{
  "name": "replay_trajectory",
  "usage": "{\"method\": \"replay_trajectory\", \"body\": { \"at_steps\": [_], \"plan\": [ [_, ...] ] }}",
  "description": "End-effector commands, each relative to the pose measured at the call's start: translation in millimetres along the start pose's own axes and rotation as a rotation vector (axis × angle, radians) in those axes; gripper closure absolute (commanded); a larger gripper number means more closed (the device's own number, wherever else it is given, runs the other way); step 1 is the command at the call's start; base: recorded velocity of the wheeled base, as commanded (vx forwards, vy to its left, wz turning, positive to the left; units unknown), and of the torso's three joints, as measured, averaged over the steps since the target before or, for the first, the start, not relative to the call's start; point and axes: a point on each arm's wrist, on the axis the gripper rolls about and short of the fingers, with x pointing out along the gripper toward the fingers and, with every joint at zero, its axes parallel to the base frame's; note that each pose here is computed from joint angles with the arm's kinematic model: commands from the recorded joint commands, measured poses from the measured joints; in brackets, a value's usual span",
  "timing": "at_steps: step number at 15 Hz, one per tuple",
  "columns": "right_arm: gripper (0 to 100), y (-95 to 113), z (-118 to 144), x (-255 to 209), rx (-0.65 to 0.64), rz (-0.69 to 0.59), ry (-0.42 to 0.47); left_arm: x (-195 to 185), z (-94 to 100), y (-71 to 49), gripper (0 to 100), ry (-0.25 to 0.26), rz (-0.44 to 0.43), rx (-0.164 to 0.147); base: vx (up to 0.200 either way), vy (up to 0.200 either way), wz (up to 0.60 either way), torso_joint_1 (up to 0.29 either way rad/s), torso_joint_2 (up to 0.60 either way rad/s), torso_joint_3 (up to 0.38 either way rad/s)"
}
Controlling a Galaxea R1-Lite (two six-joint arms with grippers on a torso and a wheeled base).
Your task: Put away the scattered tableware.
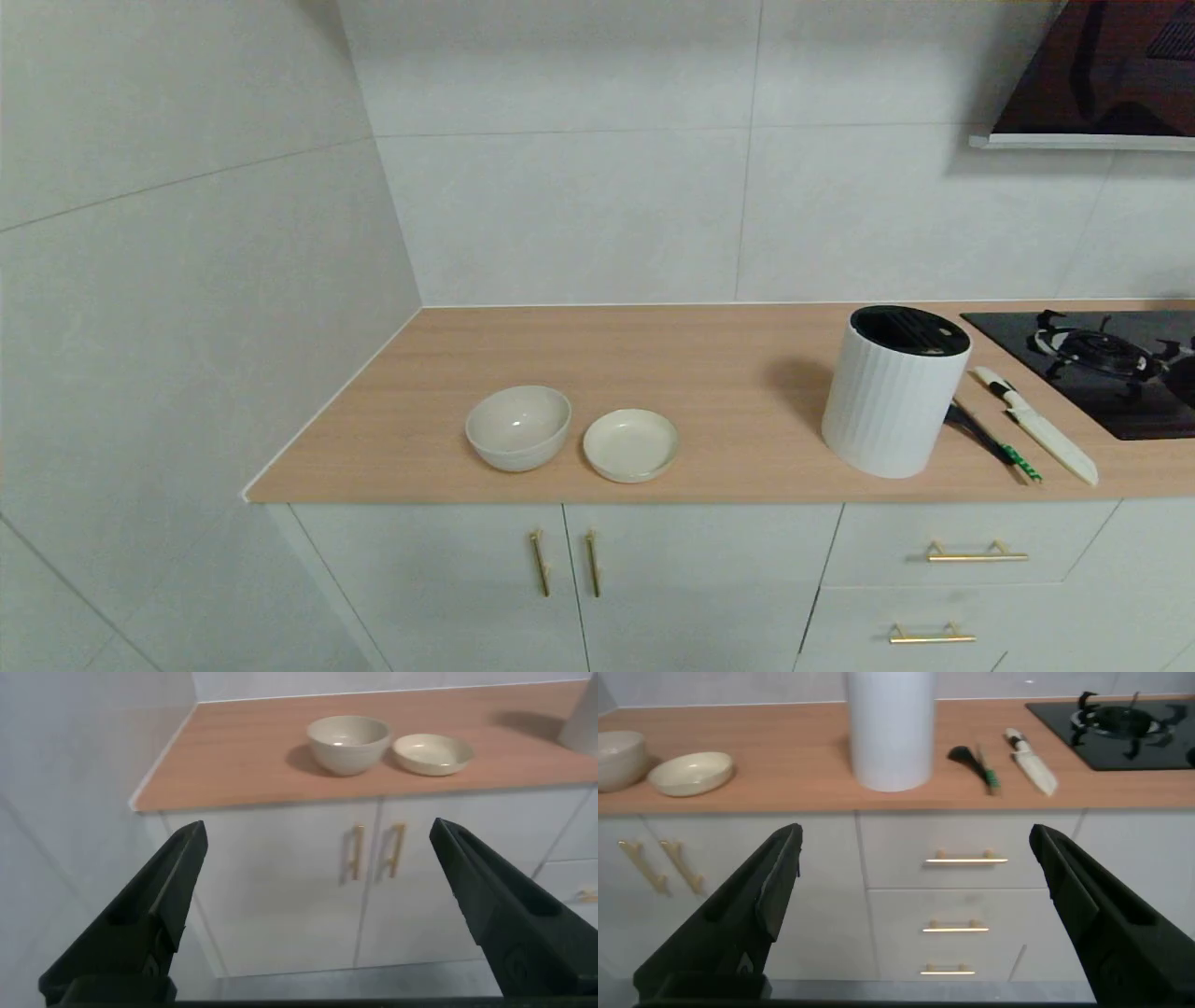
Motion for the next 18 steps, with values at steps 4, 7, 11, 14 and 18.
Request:
{"method": "replay_trajectory", "body": {
  "at_steps": [4,7,11,14,18],
  "plan": [
    [0,0.0,0.0,0.0,0.000,0.000,0.000,0.0,0.0,0.0,0,0.000,0.000,0.000,0.000,0.200,0.00,0.005,0.00,0.004],
    [0,0.0,0.2,0.0,0.000,0.000,-0.002,0.0,0.0,0.0,0,0.000,0.000,0.000,0.000,0.200,0.00,0.002,0.00,-0.001],
    [0,0.0,0.0,0.0,0.000,0.000,0.000,0.0,0.0,0.0,0,0.000,0.000,0.000,0.000,0.000,0.00,0.000,0.00,0.000],
    [0,0.0,0.0,0.0,0.000,0.000,0.000,0.0,0.0,0.0,0,0.000,0.000,0.000,0.000,0.000,0.00,0.000,0.00,0.000],
    [0,0.0,0.0,0.0,0.000,0.000,0.000,0.0,0.0,0.0,0,0.000,0.000,0.000,0.000,0.000,0.00,0.000,0.00,0.000]
  ]
}}
